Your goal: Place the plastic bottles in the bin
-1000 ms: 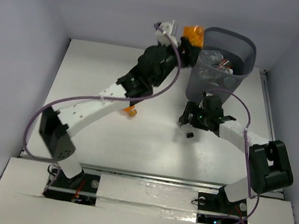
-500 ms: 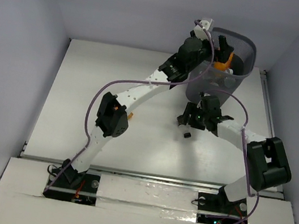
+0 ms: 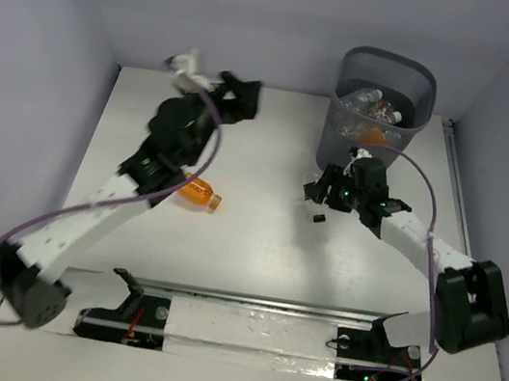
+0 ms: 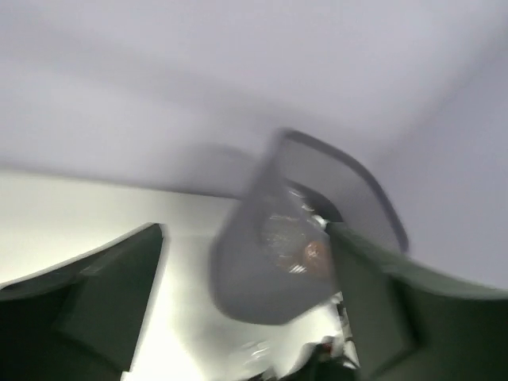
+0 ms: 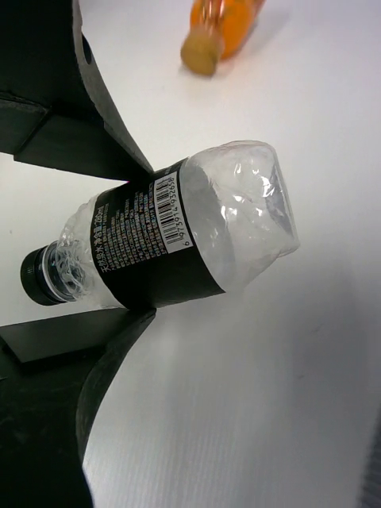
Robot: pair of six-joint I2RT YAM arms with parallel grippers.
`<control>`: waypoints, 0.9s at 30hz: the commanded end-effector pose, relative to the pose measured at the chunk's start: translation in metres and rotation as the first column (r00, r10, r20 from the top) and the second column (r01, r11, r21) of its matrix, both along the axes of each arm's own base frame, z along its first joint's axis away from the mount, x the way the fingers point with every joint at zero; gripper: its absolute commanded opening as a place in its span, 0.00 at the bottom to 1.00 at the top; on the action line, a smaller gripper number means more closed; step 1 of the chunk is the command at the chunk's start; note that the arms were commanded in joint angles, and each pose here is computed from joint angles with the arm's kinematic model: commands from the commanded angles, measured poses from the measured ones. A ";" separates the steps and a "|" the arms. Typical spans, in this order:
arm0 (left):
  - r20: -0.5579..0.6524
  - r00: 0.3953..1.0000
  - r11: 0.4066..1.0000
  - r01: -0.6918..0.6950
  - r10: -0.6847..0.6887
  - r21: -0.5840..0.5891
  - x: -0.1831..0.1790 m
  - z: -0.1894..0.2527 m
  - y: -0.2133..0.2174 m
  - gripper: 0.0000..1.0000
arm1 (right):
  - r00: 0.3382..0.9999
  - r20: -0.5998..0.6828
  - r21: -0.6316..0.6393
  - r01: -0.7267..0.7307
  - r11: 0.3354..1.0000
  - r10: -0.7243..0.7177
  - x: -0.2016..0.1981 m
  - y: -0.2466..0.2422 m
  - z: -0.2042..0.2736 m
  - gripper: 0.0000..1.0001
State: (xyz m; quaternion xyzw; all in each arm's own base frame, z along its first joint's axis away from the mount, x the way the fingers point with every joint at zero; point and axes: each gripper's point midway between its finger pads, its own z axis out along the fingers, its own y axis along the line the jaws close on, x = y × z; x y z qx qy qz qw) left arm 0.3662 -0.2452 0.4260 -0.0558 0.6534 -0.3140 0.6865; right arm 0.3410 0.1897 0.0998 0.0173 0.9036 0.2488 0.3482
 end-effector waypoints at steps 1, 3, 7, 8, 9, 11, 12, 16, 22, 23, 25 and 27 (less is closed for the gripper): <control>-0.190 0.965 0.983 -0.182 0.178 -0.004 -0.018 -0.084 0.067 0.73 | 0.979 0.203 0.110 -0.058 0.992 0.035 0.002 0.013 0.087 0.56; -0.287 0.927 0.969 -0.248 0.240 0.011 -0.038 -0.130 0.103 0.63 | 0.967 0.251 0.138 -0.083 0.987 0.046 -0.005 0.014 0.118 0.56; -0.475 0.827 0.948 -0.315 0.299 0.048 -0.077 -0.209 0.135 0.62 | 0.896 0.445 0.173 -0.086 0.981 0.000 -0.013 0.004 0.219 0.56; -0.502 0.801 0.938 -0.340 0.326 0.067 -0.083 -0.222 0.142 0.63 | 0.863 0.505 0.168 -0.079 0.983 -0.017 -0.013 -0.001 0.254 0.56; -0.539 0.774 0.930 -0.365 0.332 0.049 -0.091 -0.238 0.146 0.64 | 0.842 0.537 0.162 -0.059 0.985 -0.038 -0.011 -0.006 0.272 0.56; -0.599 0.727 0.926 -0.371 0.336 0.069 -0.103 -0.261 0.150 0.70 | 0.794 0.601 0.131 0.011 0.991 -0.088 0.001 -0.020 0.316 0.57; -0.631 0.703 0.924 -0.377 0.327 0.058 -0.109 -0.274 0.149 0.73 | 0.781 0.615 0.122 0.038 0.992 -0.106 0.008 -0.025 0.327 0.57; -0.710 0.629 0.919 -0.390 0.316 0.064 -0.122 -0.308 0.148 0.85 | 0.717 0.667 0.119 0.166 0.979 -0.203 0.052 -0.051 0.372 0.57; -0.720 0.609 0.907 -0.416 0.333 0.067 -0.121 -0.325 0.152 0.99 | 0.687 0.667 0.097 0.304 0.948 -0.289 0.114 -0.074 0.387 0.57; -0.718 0.609 0.905 -0.419 0.337 0.069 -0.121 -0.326 0.153 0.99 | 0.690 0.662 0.092 0.314 0.945 -0.294 0.118 -0.075 0.383 0.57; -0.714 0.606 0.901 -0.426 0.350 0.080 -0.118 -0.330 0.154 0.99 | 0.682 0.652 0.079 0.374 0.924 -0.331 0.132 -0.091 0.374 0.63; -0.715 0.589 0.895 -0.431 0.377 0.116 -0.117 -0.339 0.159 0.99 | 0.700 0.627 0.068 0.387 0.919 -0.341 0.140 -0.096 0.363 0.83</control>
